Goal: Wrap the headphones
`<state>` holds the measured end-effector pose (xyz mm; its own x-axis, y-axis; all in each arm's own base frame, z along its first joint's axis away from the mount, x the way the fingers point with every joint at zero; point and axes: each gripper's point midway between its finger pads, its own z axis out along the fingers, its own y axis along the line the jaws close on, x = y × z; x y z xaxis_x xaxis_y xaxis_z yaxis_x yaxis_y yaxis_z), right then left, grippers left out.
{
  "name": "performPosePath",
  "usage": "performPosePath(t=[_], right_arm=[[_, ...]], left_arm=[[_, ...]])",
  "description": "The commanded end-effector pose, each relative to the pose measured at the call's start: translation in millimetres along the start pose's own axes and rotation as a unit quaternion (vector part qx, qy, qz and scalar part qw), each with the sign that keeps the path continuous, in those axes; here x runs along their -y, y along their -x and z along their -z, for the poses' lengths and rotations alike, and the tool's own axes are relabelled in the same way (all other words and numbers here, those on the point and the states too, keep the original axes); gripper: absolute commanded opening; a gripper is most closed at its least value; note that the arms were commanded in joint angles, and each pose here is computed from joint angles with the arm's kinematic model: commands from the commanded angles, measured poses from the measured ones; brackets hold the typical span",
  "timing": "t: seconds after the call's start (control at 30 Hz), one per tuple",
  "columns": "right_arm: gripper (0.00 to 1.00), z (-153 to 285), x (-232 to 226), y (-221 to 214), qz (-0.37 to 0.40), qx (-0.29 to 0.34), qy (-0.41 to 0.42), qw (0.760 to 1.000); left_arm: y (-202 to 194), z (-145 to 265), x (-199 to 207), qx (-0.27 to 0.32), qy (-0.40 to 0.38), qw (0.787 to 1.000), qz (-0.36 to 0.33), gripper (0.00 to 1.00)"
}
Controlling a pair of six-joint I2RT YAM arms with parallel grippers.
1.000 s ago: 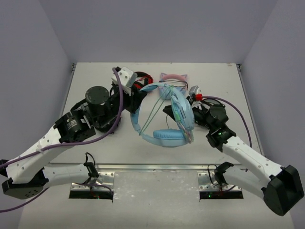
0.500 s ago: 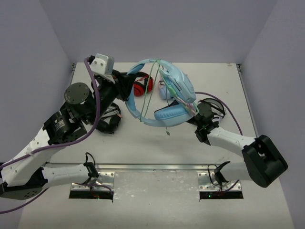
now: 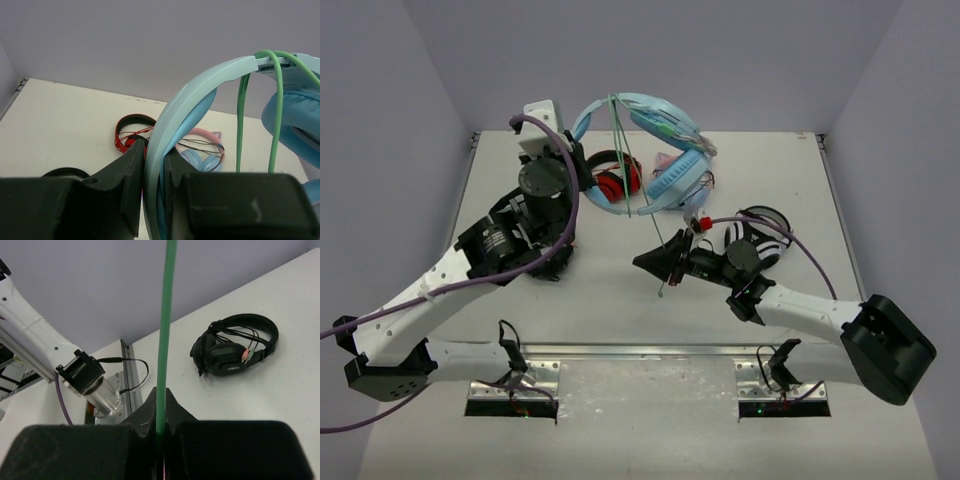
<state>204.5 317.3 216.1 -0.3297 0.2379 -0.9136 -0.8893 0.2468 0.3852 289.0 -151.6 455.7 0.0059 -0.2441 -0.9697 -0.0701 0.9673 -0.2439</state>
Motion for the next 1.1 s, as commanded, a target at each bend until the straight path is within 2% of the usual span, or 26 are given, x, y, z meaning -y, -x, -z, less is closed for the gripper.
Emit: performPosePath(t=[0.0,0.17,0.37,0.47,0.57,0.67,0.83,0.93,1.03,1.07], right_arm=[[0.02,0,-10,-1,0.017,0.008,-0.012,1.000],[0.04,-2,-40,1,0.036,0.015,0.015,0.999],[0.01,-12,-71,-9,0.070,-0.027,0.032,0.997],[0.01,-8,-73,-8,0.094,-0.034,0.013,0.995],[0.01,-5,-72,-8,0.117,-0.051,-0.003,0.992],[0.01,-2,-76,-2,0.138,-0.070,-0.007,0.988],[0.01,-5,-78,5,0.166,-0.123,-0.012,0.978],[0.01,-5,-77,6,0.189,-0.157,-0.014,0.969],[0.01,-4,-72,4,0.225,-0.204,-0.010,0.953],[0.01,-3,-70,4,0.231,-0.217,-0.012,0.948]], left_arm=[[69,7,-21,0.085,0.063,0.977,0.185,0.00],[57,0,-19,0.083,0.086,0.976,0.180,0.00],[38,-12,-23,0.082,0.116,0.979,0.148,0.01],[27,-29,-38,0.079,0.133,0.979,0.129,0.00],[4,-51,-44,0.047,0.116,0.986,0.110,0.00],[-17,-69,-70,0.039,0.156,0.984,0.076,0.00],[-57,-78,-80,0.023,0.185,0.982,0.034,0.00],[-85,-82,-81,0.008,0.177,0.984,0.009,0.00],[-114,-87,-72,-0.017,0.135,0.991,-0.012,0.00],[-131,-90,-57,-0.035,0.085,0.996,-0.017,0.00]])
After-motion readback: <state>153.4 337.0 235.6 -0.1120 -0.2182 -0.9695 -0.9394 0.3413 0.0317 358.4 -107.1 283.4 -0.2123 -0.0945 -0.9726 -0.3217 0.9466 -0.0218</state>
